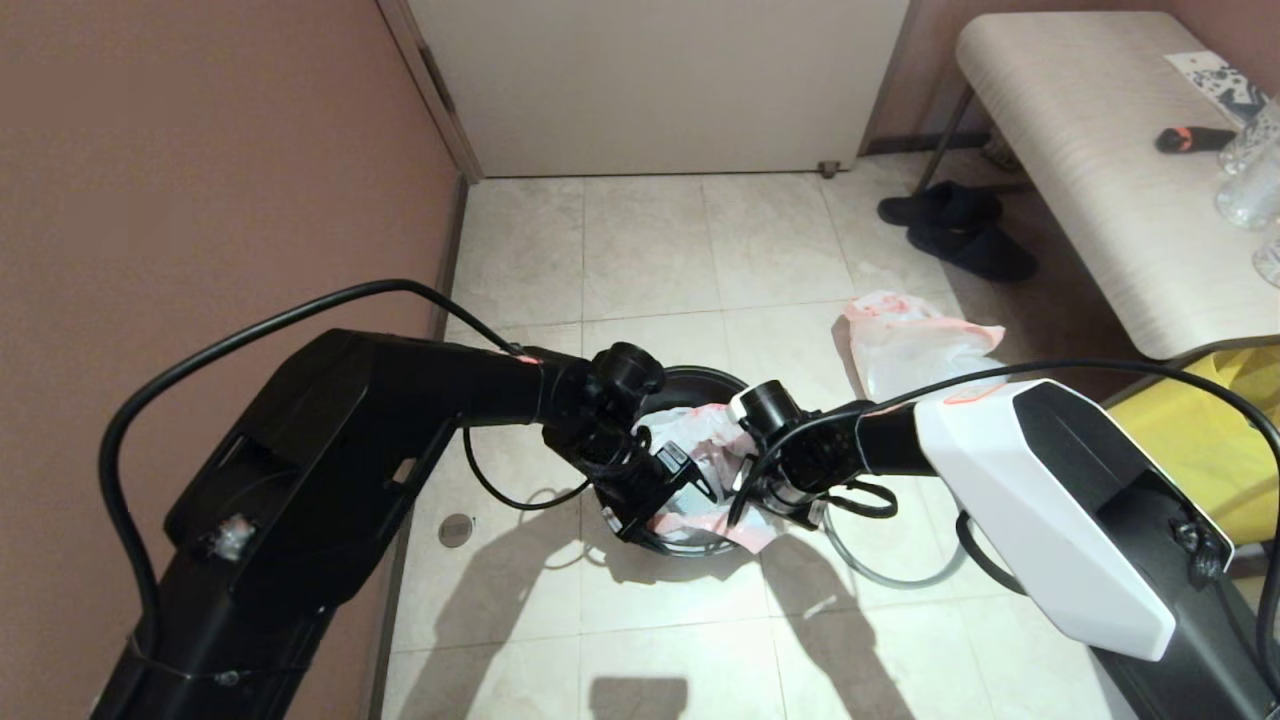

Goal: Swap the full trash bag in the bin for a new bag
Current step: Put the new garbage bag on the trash can

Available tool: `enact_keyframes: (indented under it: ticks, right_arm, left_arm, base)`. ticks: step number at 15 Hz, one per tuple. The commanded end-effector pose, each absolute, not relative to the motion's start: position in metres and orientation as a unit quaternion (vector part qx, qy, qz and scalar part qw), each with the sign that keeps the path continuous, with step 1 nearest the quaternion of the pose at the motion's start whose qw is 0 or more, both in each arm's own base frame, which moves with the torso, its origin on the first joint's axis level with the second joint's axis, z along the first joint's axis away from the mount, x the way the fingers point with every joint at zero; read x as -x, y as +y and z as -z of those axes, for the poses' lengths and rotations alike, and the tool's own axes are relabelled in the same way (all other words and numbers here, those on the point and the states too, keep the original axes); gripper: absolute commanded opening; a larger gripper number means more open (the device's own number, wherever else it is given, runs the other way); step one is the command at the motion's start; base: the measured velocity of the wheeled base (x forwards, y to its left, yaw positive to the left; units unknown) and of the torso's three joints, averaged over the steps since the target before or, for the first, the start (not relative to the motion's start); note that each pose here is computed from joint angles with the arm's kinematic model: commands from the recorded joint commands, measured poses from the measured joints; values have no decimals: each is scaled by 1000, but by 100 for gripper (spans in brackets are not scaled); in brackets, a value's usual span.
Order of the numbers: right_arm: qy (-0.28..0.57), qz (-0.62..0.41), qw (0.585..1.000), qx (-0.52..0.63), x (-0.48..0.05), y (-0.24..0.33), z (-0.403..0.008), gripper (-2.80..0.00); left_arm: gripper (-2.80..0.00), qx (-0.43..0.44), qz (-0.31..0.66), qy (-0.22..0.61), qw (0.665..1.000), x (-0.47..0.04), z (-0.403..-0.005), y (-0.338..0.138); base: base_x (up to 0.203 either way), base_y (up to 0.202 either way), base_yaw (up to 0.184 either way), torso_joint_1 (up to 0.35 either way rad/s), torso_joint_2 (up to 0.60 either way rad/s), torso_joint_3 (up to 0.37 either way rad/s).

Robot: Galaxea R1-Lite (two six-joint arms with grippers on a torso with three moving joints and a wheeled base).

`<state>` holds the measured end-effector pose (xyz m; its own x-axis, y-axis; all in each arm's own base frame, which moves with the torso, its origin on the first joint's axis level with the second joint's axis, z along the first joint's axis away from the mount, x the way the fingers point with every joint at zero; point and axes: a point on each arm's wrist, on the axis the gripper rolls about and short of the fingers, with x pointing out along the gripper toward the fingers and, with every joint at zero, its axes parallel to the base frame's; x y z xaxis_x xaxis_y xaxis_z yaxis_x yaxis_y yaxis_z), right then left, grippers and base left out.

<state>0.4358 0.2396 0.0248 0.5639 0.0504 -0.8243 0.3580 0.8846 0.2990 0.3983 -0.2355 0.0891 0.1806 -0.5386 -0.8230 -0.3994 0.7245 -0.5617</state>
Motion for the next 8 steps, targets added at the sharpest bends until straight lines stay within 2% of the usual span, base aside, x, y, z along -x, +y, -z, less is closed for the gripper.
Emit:
enact_keyframes:
  ticks: [1, 8]
  right_arm:
    - [459, 92, 855, -224, -436, 239, -24, -280]
    - [460, 93, 854, -224, -435, 240, -23, -280]
  left_arm:
    - [0, 372, 51, 635, 675, -401, -87, -235]
    - [0, 393, 71, 599, 693, -418, -84, -229]
  base:
    - [0, 0, 0, 0, 0, 0]
    - [0, 0, 0, 0, 0, 0]
